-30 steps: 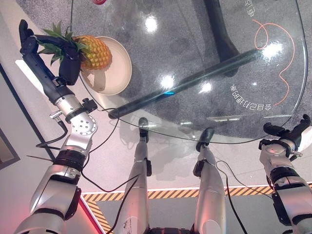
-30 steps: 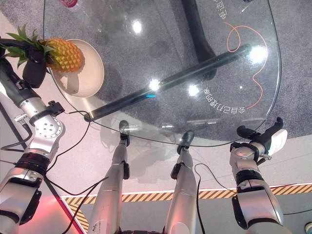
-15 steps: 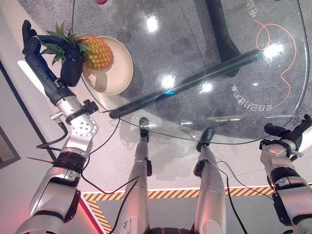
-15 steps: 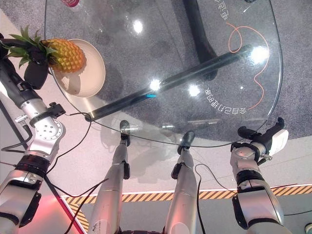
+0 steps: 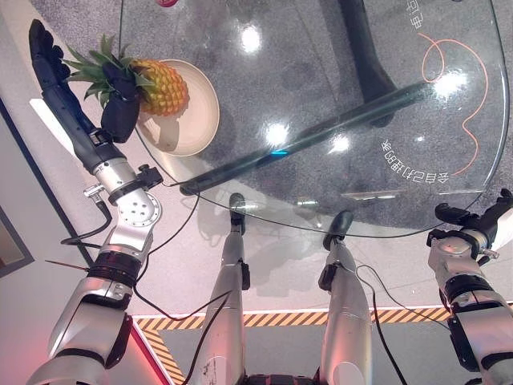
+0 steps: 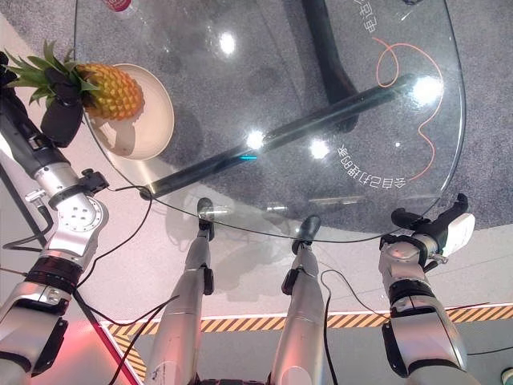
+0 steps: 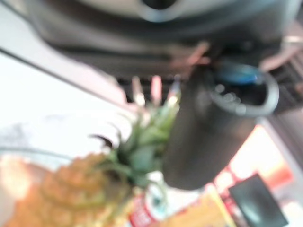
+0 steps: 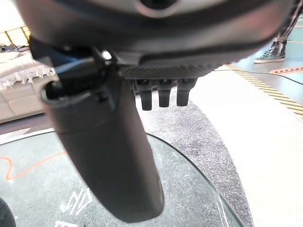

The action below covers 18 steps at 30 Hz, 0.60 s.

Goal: Pick up the fruit to the plate

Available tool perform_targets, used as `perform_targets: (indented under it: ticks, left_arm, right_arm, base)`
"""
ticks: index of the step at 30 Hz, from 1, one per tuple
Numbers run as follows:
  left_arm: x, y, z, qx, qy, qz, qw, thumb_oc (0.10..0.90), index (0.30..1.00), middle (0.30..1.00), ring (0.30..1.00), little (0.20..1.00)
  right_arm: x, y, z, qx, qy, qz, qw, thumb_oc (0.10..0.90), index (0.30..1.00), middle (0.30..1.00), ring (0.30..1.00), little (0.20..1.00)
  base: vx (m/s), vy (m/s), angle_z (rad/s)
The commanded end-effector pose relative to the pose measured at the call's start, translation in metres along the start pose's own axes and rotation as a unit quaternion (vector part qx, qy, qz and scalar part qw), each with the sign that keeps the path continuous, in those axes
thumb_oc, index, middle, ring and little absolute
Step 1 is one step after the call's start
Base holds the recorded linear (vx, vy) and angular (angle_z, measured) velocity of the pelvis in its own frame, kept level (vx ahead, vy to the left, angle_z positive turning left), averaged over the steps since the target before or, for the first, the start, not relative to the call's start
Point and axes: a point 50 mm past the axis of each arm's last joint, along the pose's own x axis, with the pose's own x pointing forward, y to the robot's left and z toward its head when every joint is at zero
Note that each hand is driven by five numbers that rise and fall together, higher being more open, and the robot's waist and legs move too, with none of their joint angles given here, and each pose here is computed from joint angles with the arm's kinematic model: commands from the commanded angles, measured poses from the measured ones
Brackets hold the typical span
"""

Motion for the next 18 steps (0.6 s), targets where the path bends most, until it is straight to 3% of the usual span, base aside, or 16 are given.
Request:
perform_targets:
  ticks: [1, 18]
  left_arm:
    - [0.0186, 0.0049, 0.0228, -0.055, -0.055, 0.043, 0.996, 0.8, 0.9, 0.9, 0.9, 0.9]
    - [0.0133, 0.007, 0.0245, -0.07, -0.059, 0.03, 0.995, 0.8, 0.9, 0.9, 0.9, 0.9]
  right_arm:
    - [0.0237, -0.0439, -0.0113, -0.043, 0.037, -0.081, 0.995, 0.8, 0.9, 0.9, 0.9, 0.9]
    - [0.0241, -0.0486, -0.0163, -0.045, 0.041, -0.086, 0.994, 0.8, 0.9, 0.9, 0.9, 0.9]
  base:
    - [0.0, 0.0, 0.0]
    - [0.0, 0.0, 0.0]
